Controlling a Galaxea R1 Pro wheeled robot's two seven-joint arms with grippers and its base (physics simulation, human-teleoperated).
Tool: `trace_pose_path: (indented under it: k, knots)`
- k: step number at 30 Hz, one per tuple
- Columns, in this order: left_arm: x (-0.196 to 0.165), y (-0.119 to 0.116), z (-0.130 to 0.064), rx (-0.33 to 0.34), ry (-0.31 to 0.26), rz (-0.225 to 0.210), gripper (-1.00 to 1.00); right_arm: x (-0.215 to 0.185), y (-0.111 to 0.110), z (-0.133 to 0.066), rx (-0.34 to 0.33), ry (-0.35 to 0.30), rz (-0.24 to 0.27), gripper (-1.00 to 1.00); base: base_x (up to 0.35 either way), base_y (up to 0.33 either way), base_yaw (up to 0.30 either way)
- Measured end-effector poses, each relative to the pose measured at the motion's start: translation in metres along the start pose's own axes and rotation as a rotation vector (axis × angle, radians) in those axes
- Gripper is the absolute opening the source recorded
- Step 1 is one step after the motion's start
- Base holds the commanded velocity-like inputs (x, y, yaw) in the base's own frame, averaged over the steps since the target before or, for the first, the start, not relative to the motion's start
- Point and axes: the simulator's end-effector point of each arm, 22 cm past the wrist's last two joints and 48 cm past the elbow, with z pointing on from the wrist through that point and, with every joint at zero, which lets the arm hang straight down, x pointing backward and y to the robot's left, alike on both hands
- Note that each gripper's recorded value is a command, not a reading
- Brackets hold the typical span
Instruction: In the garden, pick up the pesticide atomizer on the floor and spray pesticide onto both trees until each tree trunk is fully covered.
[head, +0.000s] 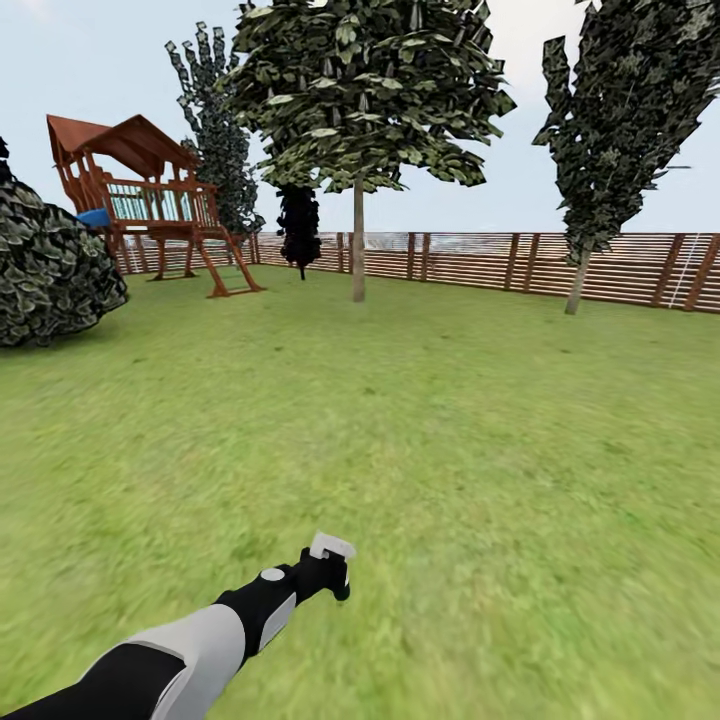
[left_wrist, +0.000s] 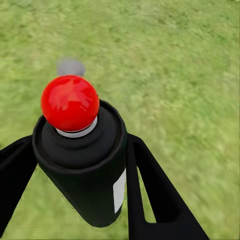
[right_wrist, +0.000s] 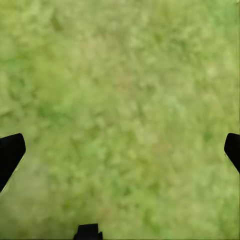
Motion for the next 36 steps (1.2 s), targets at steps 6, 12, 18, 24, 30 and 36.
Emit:
trace_pose_path:
  k: [6,12,18,24,30,36]
  knots:
    - [0.0,0.0,0.0,0.0,0.0,0.0,-1.0,0.0,0.0,0.0,0.0,0.0,0.0,1.0,0.7,0.0,0.0]
    - [0.0,0.0,0.0,0.0,0.0,0.0,-1.0,-0.0001,0.0,0.0,0.0,0.0,0.0,1.0,0.7,0.0,0.0]
    - [0.0,0.0,0.0,0.0,0.0,0.0,-1.0,0.0,0.0,0.0,0.0,0.0,0.0,1.0,0.7,0.0,0.0]
    - [0.0,0.0,0.0,0.0,0.0,0.0,-1.0,-0.0001,0.0,0.0,0.0,-0.001,0.0,1.0,0.7,0.0,0.0]
    - [0.0,0.0,0.0,0.0,0.0,-0.001,-1.0,0.0,0.0,0.0,0.0,0.0,0.0,1.0,0.7,0.0,0.0]
    - [-0.0001,0.0001,0.0,0.0,0.0,-0.001,-1.0,0.0,0.0,0.0,0.0,0.0,0.0,1.0,0.7,0.0,0.0]
